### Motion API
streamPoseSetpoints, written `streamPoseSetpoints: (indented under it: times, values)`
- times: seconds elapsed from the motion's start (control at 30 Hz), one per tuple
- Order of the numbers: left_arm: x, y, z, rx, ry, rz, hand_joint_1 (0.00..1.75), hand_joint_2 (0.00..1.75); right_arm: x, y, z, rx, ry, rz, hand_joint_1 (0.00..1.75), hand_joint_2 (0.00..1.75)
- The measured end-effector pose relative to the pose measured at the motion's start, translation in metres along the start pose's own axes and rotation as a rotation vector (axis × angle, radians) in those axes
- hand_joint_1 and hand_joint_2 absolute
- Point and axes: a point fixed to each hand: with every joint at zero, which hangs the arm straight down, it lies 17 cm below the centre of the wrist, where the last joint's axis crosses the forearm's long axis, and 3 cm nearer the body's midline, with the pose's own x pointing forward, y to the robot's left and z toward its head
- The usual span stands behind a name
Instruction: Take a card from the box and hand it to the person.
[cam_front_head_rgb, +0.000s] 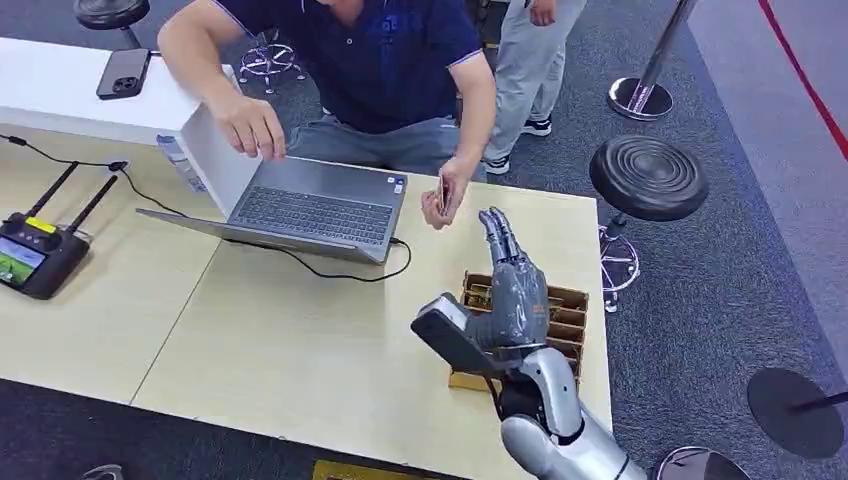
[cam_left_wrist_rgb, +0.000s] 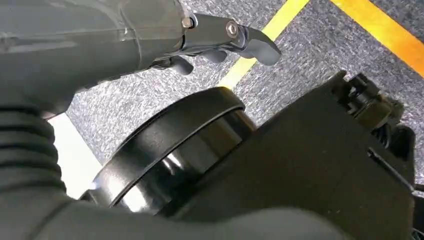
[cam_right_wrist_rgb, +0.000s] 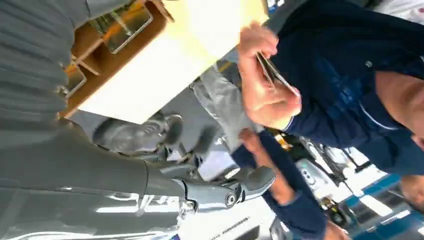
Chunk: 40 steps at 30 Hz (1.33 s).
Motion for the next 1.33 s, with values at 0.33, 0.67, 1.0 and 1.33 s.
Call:
streamPoseSetpoints:
  times: [0.33, 0.67, 1.0, 1.33]
  values:
    - [-0.015, -0.006, 0.003, 0.011, 0.003, 0.014, 0.0, 0.0, -0.091, -0.003, 0.051, 0.089, 0.311, -0.45, 0.0, 1.75]
    - [-0.025, -0.006, 0.005, 0.016, 0.01, 0.019, 0.0, 0.0, -0.141, -0.022, 0.113, 0.169, 0.44, -0.722, 0.0, 1.75]
    - [-0.024, -0.004, 0.005, 0.018, 0.002, 0.023, 0.0, 0.0, -0.154, -0.041, 0.133, 0.201, 0.443, -0.769, 0.0, 1.75]
    - [-0.026, -0.004, 0.005, 0.015, 0.007, 0.022, 0.0, 0.0, -0.139, -0.054, 0.14, 0.236, 0.374, -1.013, 0.0, 1.75]
